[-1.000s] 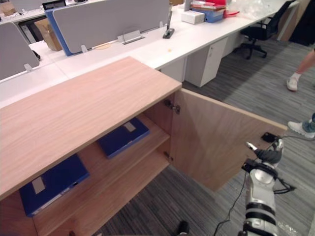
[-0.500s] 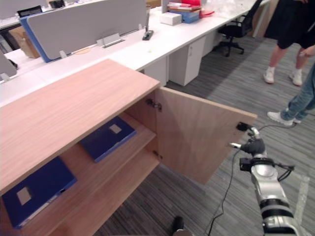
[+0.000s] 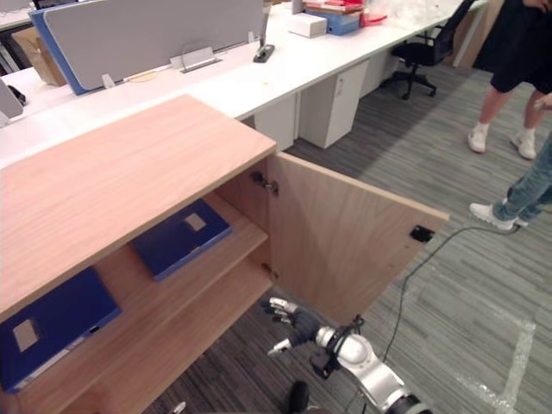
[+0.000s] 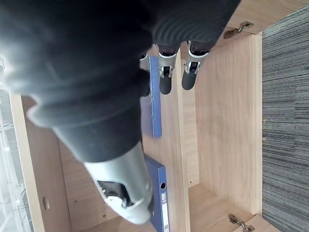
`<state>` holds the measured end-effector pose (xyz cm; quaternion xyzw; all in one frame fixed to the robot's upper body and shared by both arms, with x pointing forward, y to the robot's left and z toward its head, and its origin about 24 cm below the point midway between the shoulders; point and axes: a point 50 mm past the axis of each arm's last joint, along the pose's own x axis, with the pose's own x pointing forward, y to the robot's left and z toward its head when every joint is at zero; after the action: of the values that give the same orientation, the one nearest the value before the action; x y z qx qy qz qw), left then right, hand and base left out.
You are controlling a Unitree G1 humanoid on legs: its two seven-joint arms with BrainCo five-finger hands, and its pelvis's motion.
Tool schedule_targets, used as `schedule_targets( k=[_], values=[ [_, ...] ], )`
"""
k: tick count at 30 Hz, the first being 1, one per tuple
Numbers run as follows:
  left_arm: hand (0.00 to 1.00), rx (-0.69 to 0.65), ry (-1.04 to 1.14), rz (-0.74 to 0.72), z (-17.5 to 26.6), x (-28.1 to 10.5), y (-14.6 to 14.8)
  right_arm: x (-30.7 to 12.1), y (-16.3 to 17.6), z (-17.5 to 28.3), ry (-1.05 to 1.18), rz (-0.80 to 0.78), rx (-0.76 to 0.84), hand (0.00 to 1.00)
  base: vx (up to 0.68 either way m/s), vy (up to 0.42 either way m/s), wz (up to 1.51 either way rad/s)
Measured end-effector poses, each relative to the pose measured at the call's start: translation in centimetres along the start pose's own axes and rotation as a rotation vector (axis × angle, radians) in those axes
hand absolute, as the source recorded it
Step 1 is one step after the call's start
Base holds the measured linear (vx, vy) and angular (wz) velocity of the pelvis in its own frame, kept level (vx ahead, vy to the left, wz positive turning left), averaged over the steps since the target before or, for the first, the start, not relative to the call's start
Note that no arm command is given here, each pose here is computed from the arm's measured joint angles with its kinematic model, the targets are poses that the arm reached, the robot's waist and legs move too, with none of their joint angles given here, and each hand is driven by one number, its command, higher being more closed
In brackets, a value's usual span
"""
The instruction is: Walk over to the cabinet, pick up the folder, carry it to the office cabinet, place the folder inside the office cabinet, then close the office cabinet door
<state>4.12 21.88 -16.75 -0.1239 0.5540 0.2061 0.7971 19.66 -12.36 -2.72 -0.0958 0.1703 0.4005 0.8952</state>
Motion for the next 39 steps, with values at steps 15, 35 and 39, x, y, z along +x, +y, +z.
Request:
schedule_targets(
  k=[15,35,39],
  values=[
    [0.0,0.037,0.017,0.003,0.0,0.2,0.0,-2.2,2.1,-4.6,0.166,-0.013,0.045,0.0,0.03,0.034,-0.08],
    [0.0,-0.095,0.072,0.052,-2.9,-0.7,1.2,-9.3,-7.2,-8.5,0.221,-1.056,0.419,0.0,-0.04,0.03,-0.38],
    [0.0,-0.083,0.055,0.032,-2.4,-0.6,0.5,-9.7,-6.9,-8.9,0.23,-1.094,0.456,0.0,0.13,0.066,-0.3]
  ],
)
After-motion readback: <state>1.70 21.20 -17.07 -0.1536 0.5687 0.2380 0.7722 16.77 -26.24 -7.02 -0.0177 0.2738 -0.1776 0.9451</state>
